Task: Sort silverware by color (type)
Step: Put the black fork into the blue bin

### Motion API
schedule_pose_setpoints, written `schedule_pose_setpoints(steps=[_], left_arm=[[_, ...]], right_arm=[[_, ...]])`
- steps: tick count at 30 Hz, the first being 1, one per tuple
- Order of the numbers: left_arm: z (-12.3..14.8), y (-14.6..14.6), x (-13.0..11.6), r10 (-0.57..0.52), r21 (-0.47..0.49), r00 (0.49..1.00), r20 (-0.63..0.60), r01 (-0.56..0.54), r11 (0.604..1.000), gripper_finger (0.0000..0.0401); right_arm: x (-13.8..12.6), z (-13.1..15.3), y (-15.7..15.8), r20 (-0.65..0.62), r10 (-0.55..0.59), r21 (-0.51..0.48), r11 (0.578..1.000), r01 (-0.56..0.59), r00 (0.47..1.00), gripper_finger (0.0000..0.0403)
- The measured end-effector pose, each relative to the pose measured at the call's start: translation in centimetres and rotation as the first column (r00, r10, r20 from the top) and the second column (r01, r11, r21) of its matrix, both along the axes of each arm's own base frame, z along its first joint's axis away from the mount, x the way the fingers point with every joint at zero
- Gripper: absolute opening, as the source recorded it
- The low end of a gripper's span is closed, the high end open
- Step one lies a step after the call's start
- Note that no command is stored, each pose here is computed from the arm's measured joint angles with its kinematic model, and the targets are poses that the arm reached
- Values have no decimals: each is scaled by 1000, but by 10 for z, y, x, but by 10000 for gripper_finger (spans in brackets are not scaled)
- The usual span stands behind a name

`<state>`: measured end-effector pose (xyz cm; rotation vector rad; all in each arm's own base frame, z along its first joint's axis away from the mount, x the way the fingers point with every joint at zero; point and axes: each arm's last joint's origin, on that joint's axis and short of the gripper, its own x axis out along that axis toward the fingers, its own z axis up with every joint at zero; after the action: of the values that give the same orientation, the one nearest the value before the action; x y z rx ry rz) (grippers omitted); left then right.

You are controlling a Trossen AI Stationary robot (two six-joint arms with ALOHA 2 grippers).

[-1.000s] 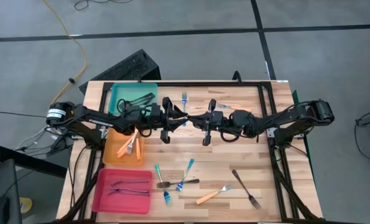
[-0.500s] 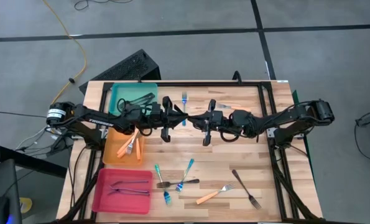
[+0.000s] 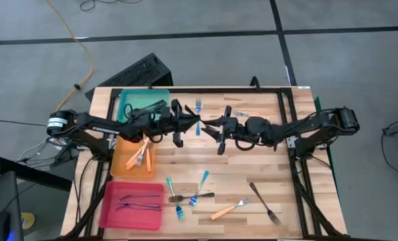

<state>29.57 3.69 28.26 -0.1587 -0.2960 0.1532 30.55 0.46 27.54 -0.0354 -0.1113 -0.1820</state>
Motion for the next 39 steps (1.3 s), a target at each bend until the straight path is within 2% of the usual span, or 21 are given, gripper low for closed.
schedule_pose_setpoints(steps=[7,14,17,23,26,30,36,39], left_arm=[[0,8,-5,46,6,996,-75,-45,999,0],[-2,11,-5,89,5,992,-95,-89,996,0],[-3,11,-5,100,13,989,-106,-99,995,0],[1,18,-10,127,13,986,-104,-126,992,0],[1,23,-14,175,26,974,-147,-173,985,0],[-4,35,-23,300,68,913,-278,-293,954,0],[-13,60,-52,421,79,761,-493,-442,893,0],[-5,77,-64,445,64,674,-590,-510,858,0]], right_arm=[[1,-5,-5,-55,-15,-2,1000,15,998,202],[1,-15,-14,-139,20,72,997,-10,990,243],[1,-16,-16,-148,16,72,997,-5,989,248],[0,-25,-18,-248,0,73,997,19,969,250],[0,-26,-17,-251,5,74,997,14,968,250],[-1,-28,-12,-270,20,74,997,0,963,250],[-2,-35,-7,-339,39,76,997,-14,940,249],[-2,-37,-5,-360,45,76,997,-19,932,249]])
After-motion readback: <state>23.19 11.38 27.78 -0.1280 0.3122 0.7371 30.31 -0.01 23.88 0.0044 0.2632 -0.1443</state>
